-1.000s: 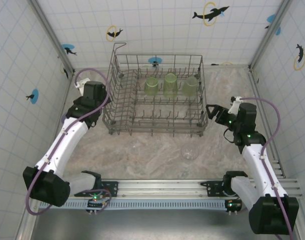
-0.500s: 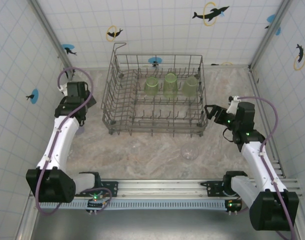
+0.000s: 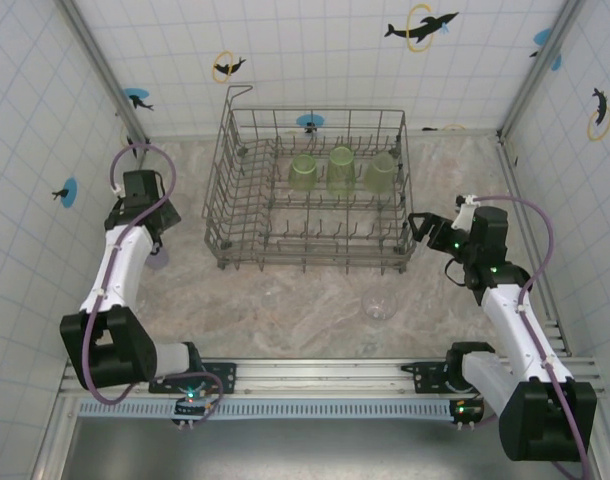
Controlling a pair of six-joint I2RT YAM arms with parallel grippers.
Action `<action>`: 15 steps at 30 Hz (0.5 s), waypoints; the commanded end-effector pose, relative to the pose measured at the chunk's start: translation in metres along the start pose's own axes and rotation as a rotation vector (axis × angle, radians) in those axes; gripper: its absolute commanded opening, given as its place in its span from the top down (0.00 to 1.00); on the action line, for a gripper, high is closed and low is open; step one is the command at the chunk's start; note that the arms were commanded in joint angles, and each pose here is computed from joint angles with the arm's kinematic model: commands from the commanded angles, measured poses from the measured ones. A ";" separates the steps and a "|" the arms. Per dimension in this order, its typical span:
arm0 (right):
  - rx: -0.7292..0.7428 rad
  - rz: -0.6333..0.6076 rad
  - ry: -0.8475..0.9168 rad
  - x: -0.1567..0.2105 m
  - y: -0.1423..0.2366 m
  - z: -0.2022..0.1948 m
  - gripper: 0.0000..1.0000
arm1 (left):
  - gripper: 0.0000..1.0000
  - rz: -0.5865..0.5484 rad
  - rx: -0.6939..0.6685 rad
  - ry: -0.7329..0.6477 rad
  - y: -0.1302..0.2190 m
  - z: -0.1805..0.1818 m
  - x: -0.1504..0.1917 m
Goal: Load the cups into the dish rack
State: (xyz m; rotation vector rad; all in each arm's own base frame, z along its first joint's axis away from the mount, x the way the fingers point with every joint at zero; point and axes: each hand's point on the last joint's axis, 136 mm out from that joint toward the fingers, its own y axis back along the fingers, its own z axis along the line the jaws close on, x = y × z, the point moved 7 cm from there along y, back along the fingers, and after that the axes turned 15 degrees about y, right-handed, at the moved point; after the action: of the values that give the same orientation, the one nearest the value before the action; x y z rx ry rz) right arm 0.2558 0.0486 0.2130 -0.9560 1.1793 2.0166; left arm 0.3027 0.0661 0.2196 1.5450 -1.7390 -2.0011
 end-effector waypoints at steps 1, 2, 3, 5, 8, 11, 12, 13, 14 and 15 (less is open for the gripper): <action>-0.016 -0.004 0.015 0.003 -0.002 0.001 0.00 | 0.21 0.014 0.001 -0.023 -0.012 0.001 0.004; -0.016 -0.005 0.017 0.002 -0.001 0.001 0.00 | 0.24 0.016 -0.002 -0.023 -0.016 0.002 0.004; -0.016 -0.005 0.018 0.002 -0.001 0.002 0.00 | 0.25 0.019 -0.006 -0.021 -0.019 0.003 0.004; -0.017 -0.005 0.018 0.001 -0.001 0.002 0.00 | 0.28 0.034 -0.010 -0.017 -0.026 0.003 0.005; -0.014 -0.006 0.019 -0.001 0.000 0.003 0.00 | 0.31 0.051 -0.024 0.003 -0.035 0.005 0.005; -0.013 -0.009 0.018 -0.003 0.001 0.004 0.00 | 0.38 0.052 -0.028 0.010 -0.042 0.006 0.003; -0.010 -0.009 0.019 -0.004 0.002 0.003 0.00 | 0.40 0.053 -0.025 0.012 -0.045 0.005 0.003; -0.009 -0.010 0.019 -0.004 0.002 0.004 0.00 | 0.43 0.054 -0.019 0.014 -0.047 0.004 0.003; -0.005 -0.010 0.019 -0.004 0.003 0.004 0.00 | 0.45 0.056 -0.011 0.016 -0.049 0.002 0.003; -0.002 -0.011 0.019 -0.005 0.003 0.004 0.00 | 0.47 0.060 -0.011 0.016 -0.052 0.001 0.003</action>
State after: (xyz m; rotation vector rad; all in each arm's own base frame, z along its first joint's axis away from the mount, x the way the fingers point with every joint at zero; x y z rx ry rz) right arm 0.2557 0.0485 0.2129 -0.9545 1.1815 2.0162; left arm 0.3209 0.0828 0.1824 1.4772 -1.7186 -1.9796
